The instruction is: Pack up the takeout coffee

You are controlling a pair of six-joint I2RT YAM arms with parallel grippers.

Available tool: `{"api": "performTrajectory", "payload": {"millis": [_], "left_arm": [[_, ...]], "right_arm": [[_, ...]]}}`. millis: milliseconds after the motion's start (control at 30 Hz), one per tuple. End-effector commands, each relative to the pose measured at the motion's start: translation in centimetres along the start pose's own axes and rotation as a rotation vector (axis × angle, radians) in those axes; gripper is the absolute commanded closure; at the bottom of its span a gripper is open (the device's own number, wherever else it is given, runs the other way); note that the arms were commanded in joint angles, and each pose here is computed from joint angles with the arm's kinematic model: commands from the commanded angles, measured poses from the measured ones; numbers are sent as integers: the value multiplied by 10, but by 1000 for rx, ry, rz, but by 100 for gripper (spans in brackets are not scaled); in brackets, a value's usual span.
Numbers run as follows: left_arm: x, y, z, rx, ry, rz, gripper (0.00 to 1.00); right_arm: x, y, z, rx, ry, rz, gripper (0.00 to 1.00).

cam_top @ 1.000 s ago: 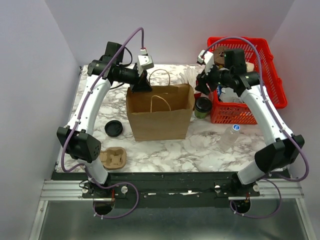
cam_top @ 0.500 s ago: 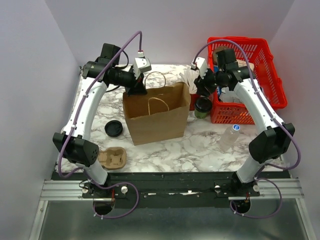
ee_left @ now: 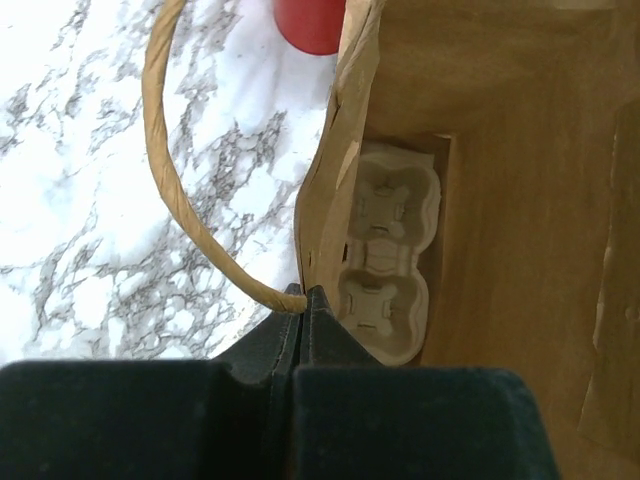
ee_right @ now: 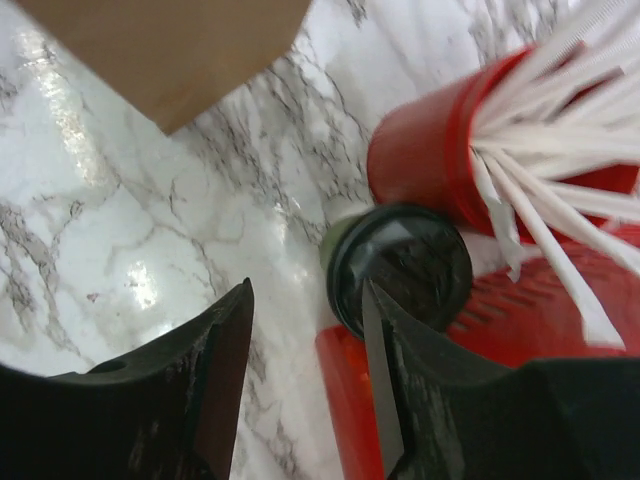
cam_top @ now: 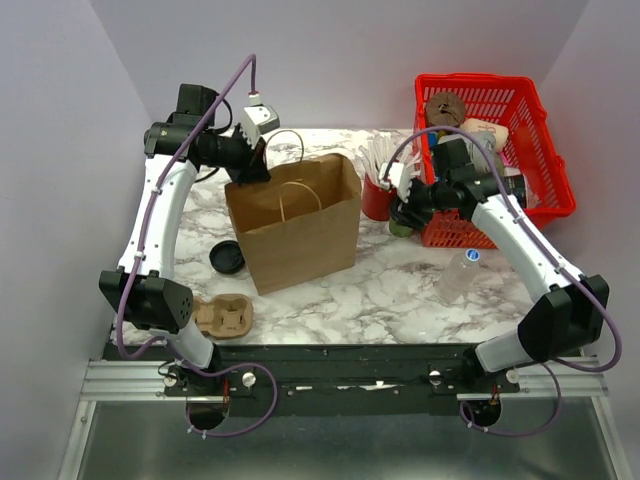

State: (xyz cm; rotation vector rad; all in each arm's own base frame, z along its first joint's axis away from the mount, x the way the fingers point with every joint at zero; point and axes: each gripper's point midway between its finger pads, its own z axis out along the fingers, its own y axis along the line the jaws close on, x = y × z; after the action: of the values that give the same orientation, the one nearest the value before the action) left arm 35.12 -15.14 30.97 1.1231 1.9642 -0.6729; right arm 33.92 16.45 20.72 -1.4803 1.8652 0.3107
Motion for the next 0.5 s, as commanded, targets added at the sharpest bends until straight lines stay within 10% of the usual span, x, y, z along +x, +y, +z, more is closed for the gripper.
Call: {"api": "performTrajectory", "payload": {"millis": [0,167,467], "left_arm": [[-2,17,-6,-86,9,-48,85],[-6,18,-5,-90,-14,-79,62],[-5,13,-7,-85,-17,-84,58]], "right_arm": [[9,0,8,58,17,-148,43],[27,-11,22,140,83,-175,39],[42,-26,38,214,162,-222,39]]}}
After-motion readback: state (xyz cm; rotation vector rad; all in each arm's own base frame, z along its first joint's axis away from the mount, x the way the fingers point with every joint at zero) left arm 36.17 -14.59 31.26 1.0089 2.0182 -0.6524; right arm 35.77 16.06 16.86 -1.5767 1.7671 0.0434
